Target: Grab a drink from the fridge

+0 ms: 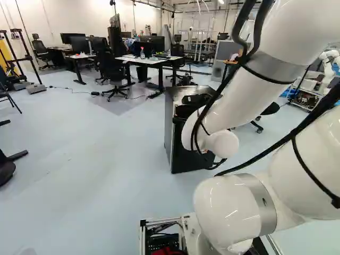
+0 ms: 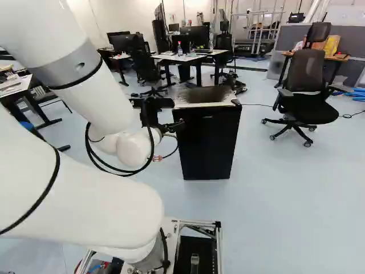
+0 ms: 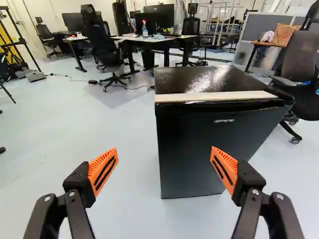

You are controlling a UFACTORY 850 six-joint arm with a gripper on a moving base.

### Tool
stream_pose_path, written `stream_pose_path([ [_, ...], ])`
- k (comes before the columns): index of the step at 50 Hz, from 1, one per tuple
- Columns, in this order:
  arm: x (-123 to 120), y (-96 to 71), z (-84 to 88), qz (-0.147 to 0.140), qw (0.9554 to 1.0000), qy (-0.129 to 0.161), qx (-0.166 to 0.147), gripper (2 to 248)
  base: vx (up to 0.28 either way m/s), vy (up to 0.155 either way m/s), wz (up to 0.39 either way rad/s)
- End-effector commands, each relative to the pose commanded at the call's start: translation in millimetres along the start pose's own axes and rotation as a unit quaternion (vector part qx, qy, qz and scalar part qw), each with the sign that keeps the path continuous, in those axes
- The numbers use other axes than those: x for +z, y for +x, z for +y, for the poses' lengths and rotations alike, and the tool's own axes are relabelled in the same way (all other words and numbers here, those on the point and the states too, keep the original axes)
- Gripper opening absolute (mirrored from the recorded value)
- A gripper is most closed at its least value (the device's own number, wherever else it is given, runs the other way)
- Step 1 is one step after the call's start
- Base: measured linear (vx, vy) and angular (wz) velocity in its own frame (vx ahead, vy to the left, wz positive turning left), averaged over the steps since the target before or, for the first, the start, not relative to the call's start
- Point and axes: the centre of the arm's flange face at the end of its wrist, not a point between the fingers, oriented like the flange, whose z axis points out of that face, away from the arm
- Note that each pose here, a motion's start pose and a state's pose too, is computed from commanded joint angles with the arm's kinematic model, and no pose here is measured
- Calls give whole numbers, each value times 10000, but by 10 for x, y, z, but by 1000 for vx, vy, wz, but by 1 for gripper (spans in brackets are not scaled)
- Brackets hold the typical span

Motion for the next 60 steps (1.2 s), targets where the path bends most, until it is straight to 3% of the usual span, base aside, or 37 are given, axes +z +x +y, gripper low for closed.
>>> stream_pose_path([
  [30, 16, 8, -12, -4, 10000, 20, -7, 247, 17, 0, -2],
  [60, 268, 132, -239, -69, 9998, 93, 154, 247, 0, 0, 0],
])
